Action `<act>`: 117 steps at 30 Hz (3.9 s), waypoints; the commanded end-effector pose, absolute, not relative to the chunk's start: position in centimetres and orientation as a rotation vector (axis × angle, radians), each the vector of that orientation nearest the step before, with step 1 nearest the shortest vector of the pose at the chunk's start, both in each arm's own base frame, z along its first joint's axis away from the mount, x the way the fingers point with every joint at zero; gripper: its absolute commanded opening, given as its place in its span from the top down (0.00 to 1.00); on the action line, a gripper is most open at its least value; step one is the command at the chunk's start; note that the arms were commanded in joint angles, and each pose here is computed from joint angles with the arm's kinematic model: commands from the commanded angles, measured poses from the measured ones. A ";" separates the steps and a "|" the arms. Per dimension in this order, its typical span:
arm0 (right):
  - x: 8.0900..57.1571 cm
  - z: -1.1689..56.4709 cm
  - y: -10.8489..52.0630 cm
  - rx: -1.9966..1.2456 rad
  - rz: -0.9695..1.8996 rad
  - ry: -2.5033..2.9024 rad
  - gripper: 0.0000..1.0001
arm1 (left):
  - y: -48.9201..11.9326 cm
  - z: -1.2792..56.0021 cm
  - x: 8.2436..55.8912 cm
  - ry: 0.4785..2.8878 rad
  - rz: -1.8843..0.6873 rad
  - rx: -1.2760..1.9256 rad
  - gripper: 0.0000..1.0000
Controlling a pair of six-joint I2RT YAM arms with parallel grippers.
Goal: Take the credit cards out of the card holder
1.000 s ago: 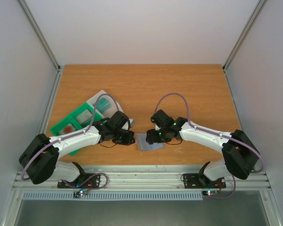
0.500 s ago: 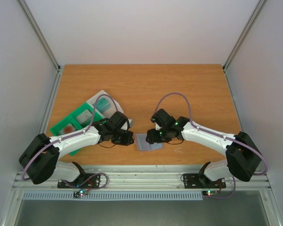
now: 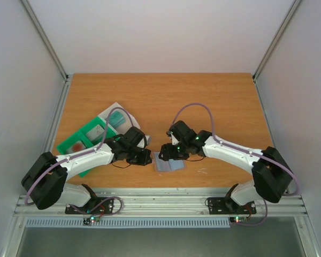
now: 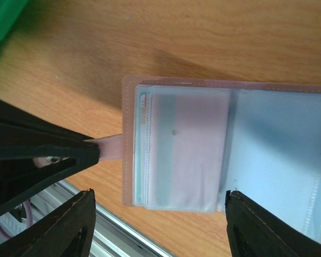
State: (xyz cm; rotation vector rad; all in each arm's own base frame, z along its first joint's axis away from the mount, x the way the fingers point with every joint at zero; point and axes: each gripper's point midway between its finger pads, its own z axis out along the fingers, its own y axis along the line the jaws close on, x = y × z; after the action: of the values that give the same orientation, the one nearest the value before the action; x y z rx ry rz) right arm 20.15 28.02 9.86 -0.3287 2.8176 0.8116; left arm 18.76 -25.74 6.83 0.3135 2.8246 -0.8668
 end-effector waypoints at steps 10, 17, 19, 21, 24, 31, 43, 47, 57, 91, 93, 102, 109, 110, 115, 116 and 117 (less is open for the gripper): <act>20.9 4.7 30.2 -0.363 0.816 2.907 0.35 | -26.2 7.9 19.3 2.768 -0.904 0.332 1.00; 20.9 3.0 29.0 -0.365 0.703 2.944 0.43 | -26.2 7.8 19.4 2.767 -0.902 0.330 0.99; 21.0 2.8 28.5 -0.363 0.664 2.944 0.45 | -26.2 7.8 19.4 2.767 -0.904 0.330 1.00; 21.0 2.8 28.1 -0.357 0.641 2.940 0.48 | -26.2 7.9 19.4 2.766 -0.905 0.330 1.00; 21.0 3.1 27.8 -0.352 0.633 2.929 0.52 | -26.2 7.9 19.4 2.766 -0.900 0.328 1.00; 21.0 4.5 27.3 -0.359 0.628 2.900 0.37 | -26.2 7.9 19.5 2.765 -0.898 0.330 1.00; 20.9 7.0 27.5 -0.416 0.663 2.846 0.43 | -26.2 8.0 19.5 2.764 -0.899 0.329 1.00; 20.4 7.1 28.7 -0.445 0.767 2.847 0.47 | -26.2 8.0 19.5 2.764 -0.900 0.329 0.99; 20.4 6.1 28.6 -0.435 0.747 2.868 0.45 | -26.1 8.2 19.4 2.759 -0.898 0.330 1.00; 22.2 4.1 20.1 -0.258 0.123 2.837 0.62 | -26.4 8.3 19.4 2.758 -0.919 0.326 1.00; 22.4 5.2 19.3 -0.230 0.086 2.807 0.63 | -26.4 8.4 19.4 2.757 -0.921 0.328 1.00; 21.0 10.2 24.2 -0.343 0.570 2.714 0.62 | -26.6 8.4 19.5 2.753 -0.933 0.328 0.99; 19.9 8.8 28.0 -0.409 0.800 2.761 0.54 | -26.6 8.4 19.5 2.755 -0.933 0.327 1.00; 19.7 8.4 28.2 -0.413 0.803 2.774 0.51 | -26.5 8.4 19.4 2.757 -0.930 0.327 0.99; 19.1 6.5 29.4 -0.441 0.824 2.821 0.44 | -26.5 8.3 19.4 2.758 -0.927 0.325 1.00; 19.0 6.1 29.6 -0.446 0.819 2.829 0.43 | -26.5 8.3 19.4 2.758 -0.930 0.327 1.00; 18.9 5.6 29.7 -0.447 0.813 2.840 0.43 | -26.6 8.3 19.5 2.756 -0.931 0.328 1.00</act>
State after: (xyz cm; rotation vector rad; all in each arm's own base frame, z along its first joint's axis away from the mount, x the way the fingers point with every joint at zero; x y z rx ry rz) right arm 19.63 28.21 6.60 -0.4155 2.8265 0.7486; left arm 18.66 -25.81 6.89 0.3147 2.8269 -0.8783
